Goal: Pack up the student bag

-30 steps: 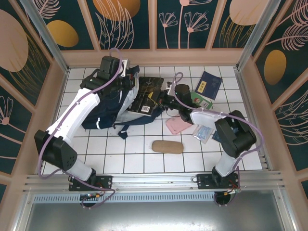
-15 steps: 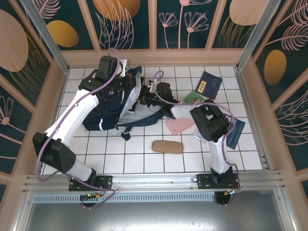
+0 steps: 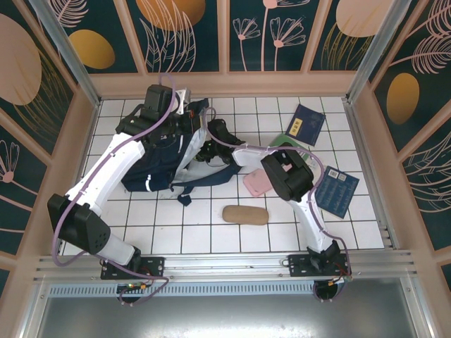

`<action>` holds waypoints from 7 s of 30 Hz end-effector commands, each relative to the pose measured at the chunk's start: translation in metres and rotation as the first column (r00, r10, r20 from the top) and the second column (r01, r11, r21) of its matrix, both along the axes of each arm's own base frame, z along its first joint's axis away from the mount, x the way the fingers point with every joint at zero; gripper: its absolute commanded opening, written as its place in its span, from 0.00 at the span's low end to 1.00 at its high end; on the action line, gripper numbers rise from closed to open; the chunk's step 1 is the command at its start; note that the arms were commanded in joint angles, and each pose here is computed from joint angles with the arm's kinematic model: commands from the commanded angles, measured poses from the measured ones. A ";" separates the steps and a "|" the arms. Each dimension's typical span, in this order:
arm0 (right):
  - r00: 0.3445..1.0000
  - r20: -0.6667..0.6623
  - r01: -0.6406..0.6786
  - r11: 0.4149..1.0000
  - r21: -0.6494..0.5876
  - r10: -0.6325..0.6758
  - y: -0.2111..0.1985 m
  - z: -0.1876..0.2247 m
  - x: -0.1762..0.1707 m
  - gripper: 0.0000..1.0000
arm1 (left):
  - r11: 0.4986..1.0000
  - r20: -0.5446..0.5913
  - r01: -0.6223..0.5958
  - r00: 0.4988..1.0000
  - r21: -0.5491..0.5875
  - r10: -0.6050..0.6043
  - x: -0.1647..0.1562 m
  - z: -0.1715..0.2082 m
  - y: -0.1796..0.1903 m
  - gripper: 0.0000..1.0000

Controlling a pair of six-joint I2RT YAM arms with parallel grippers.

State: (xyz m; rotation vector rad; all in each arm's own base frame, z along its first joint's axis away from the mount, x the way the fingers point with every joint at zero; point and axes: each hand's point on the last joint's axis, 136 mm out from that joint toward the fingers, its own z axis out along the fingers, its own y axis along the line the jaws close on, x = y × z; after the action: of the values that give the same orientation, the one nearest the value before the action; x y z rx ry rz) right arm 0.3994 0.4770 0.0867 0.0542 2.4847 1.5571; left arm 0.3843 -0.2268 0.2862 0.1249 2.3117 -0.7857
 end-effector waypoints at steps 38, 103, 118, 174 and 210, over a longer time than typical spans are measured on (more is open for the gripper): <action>0.998 -0.050 -0.050 0.997 -0.055 0.048 0.024 -0.008 -0.002 0.16 | 0.986 0.110 0.086 0.991 -0.143 -0.070 -0.010 0.036 -0.018 0.00; 0.743 0.170 0.607 0.546 -0.577 -0.647 -0.453 -0.025 0.158 0.26 | 0.987 -0.112 -0.034 0.994 -0.159 0.016 0.091 -0.084 -0.082 0.52; 0.872 -0.030 0.350 0.664 -0.661 -0.489 -0.366 -0.092 0.132 0.27 | 0.991 -0.165 -0.039 0.986 -0.131 0.017 0.094 -0.114 -0.086 0.53; 0.993 0.057 0.117 0.923 -0.366 -0.103 -0.289 -0.038 0.107 0.52 | 0.995 -0.484 -0.096 0.872 -0.034 0.068 0.110 -0.304 -0.168 0.24; 0.978 0.120 0.201 0.933 -0.299 -0.172 -0.324 0.024 0.106 0.00 | 0.999 -0.396 -0.034 0.918 -0.035 0.018 0.112 -0.251 -0.167 0.29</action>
State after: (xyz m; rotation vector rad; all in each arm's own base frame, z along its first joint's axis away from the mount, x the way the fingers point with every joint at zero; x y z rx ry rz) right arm 0.5032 0.1554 0.0708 0.1846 2.6264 1.0322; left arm 0.5109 -0.3981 0.0286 -0.1421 2.6111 -0.9749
